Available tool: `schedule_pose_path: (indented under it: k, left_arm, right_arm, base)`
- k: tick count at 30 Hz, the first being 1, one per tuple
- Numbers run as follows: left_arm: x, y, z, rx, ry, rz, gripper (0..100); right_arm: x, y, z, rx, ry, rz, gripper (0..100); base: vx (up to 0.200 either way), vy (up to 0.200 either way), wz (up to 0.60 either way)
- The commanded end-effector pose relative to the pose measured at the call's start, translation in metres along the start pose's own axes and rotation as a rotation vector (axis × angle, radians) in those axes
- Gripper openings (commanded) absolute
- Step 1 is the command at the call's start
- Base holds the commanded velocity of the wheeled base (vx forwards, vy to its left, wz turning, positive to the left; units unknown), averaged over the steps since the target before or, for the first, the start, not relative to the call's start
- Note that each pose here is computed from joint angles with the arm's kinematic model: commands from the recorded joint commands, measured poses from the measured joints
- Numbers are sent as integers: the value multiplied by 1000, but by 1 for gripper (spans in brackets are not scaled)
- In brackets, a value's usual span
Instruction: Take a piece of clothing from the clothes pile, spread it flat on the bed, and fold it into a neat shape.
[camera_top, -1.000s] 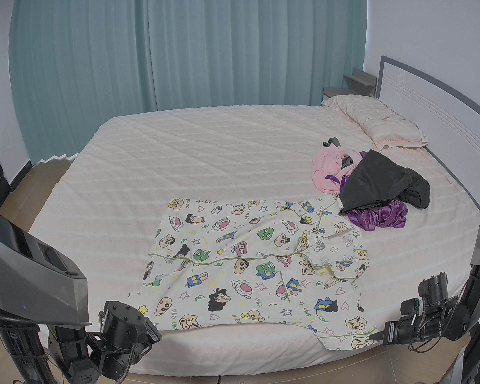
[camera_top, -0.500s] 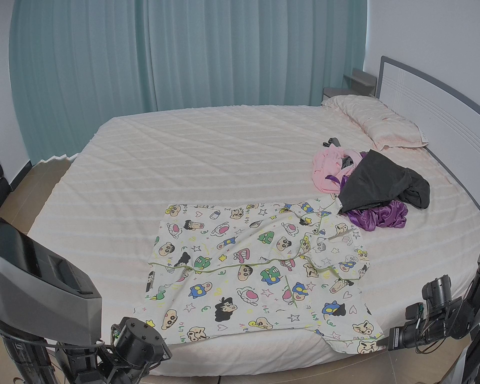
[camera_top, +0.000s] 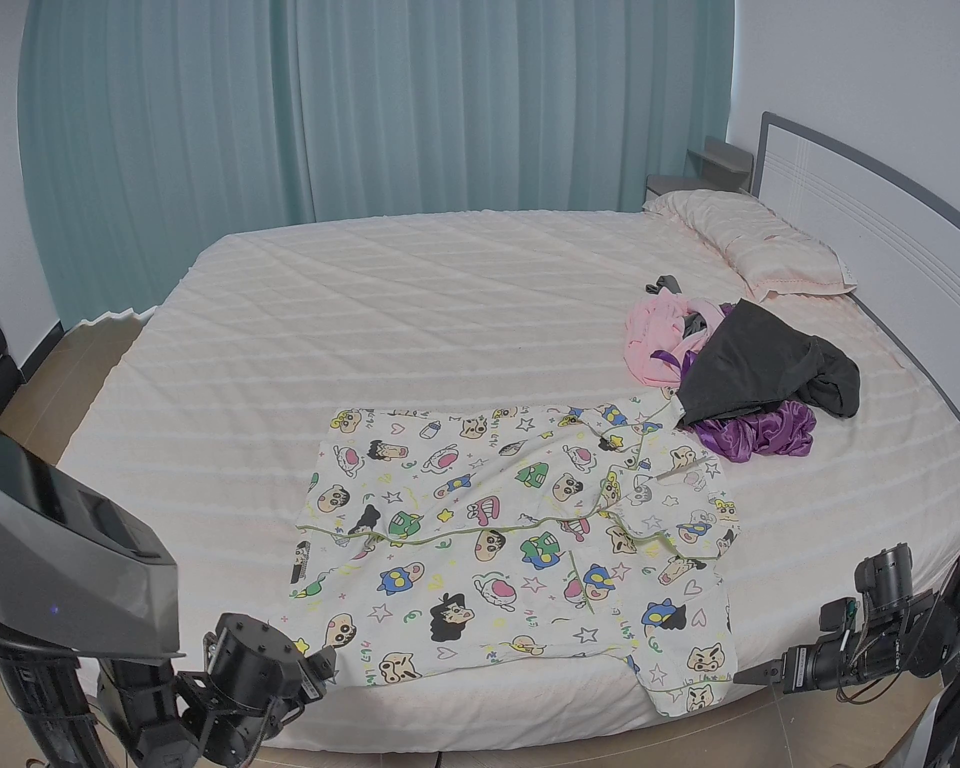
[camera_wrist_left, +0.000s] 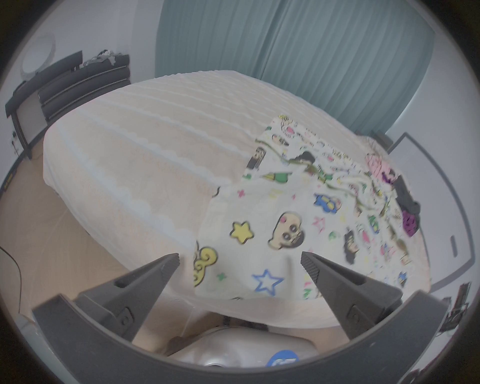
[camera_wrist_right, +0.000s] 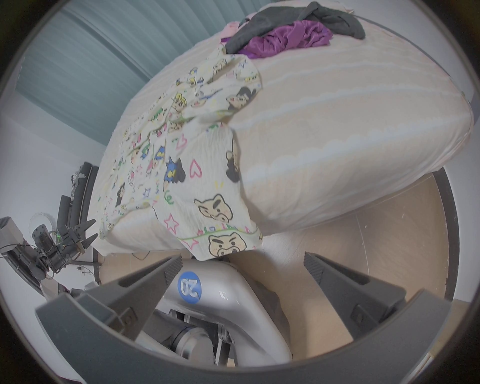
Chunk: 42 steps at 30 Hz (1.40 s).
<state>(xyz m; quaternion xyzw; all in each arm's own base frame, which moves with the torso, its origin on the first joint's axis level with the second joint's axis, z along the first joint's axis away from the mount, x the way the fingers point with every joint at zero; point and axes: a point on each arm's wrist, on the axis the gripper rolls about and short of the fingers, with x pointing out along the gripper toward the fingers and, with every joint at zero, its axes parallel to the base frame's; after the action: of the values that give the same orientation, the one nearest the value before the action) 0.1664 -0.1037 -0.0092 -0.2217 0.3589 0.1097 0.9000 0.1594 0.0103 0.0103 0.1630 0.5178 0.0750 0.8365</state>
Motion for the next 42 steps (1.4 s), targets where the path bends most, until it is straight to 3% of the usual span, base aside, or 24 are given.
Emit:
schedule_pose_path:
  k: [1,5,8,11,16,24,42]
  left_arm:
    - [-24,5,47,-145,-124,-123,100]
    - [-39,12,76,-176,-198,-211,100]
    - [-37,19,87,-200,-193,-238,100]
    - [-36,24,91,-179,-145,-290,100]
    - [-29,23,102,-118,-139,-344,100]
    - [-17,22,95,-204,-71,-321,100]
    - [-1,21,93,-236,-42,-285,100]
  right_arm:
    - [-23,4,7,9,-151,30,100]
    - [-32,14,16,70,-227,91,100]
    - [-39,21,19,155,-255,159,100]
    - [-42,22,17,231,-240,203,100]
    - [-37,13,14,299,-171,242,100]
    - [-37,13,9,301,-146,271,100]
    - [-41,15,8,285,-173,286,100]
  base:
    - [0,0,0]
    - [0,0,0]
    - [0,0,0]
    - [0,0,0]
    - [0,0,0]
    - [0,0,0]
    - [0,0,0]
